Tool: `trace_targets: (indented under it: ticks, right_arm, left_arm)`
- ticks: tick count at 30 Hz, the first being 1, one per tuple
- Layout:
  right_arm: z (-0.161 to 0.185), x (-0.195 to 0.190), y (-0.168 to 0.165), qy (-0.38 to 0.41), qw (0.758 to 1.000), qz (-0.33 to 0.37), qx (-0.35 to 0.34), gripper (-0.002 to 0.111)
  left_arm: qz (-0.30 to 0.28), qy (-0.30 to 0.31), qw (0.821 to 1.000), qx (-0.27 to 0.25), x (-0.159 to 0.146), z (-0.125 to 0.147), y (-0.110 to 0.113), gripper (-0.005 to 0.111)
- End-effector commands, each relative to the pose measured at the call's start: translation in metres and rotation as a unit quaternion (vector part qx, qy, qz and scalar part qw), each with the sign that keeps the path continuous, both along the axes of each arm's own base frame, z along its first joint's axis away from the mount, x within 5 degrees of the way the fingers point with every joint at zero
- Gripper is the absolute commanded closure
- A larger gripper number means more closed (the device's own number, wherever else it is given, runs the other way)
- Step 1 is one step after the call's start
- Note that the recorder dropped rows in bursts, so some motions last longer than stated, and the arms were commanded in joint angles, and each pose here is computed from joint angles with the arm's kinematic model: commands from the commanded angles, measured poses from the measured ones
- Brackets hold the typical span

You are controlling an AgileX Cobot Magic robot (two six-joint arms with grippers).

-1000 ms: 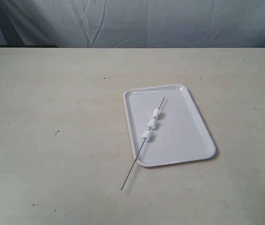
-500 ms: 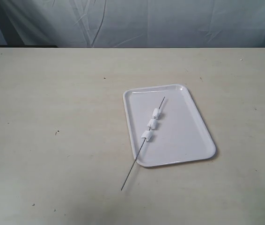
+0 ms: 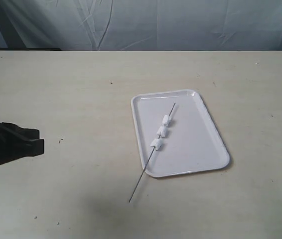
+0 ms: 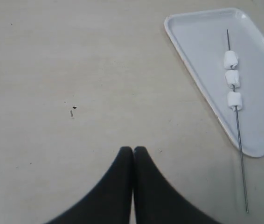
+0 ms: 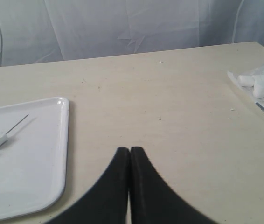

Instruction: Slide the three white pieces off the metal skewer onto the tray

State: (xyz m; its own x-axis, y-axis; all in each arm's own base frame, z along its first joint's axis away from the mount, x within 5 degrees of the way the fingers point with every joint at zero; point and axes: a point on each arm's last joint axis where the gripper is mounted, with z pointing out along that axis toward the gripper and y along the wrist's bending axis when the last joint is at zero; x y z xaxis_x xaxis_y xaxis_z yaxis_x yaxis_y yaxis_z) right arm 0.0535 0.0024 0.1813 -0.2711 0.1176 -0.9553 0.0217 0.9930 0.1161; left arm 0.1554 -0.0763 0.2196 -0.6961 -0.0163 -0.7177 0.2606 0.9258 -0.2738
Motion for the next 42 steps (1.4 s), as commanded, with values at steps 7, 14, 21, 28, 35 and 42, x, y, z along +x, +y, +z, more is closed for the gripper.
trace_targets:
  ticks: [7,14,21,28,35,42]
  right_arm:
    - [0.0,0.0,0.001,-0.005,1.0,0.002,0.01,0.109]
    - [0.0,0.0,0.001,-0.005,1.0,0.002,0.01,0.109]
    - [0.0,0.0,0.001,-0.005,1.0,0.002,0.011,0.109]
    - [0.0,0.0,0.001,-0.005,1.0,0.002,0.008,0.109]
    - [0.011,0.002,-0.003,-0.066,0.996,-0.005,-0.062,0.109]
    - [0.046,0.0,-0.007,-0.258,0.965,-0.035,-0.017,0.109]
  left_arm:
    - [-0.023,0.036,0.999,0.022,0.033,-0.008,-0.018,0.079]
    - [-0.014,0.095,0.994,0.05,0.053,-0.042,-0.025,0.075]
    - [-0.026,0.141,0.987,0.074,0.07,-0.07,-0.034,0.07]
    - [-0.102,0.162,0.981,0.003,0.089,-0.06,-0.068,0.065]
    - [-0.188,0.125,0.966,-0.128,0.102,-0.038,-0.1,0.065]
    - [-0.241,0.177,0.943,-0.148,0.104,-0.059,-0.119,0.065]
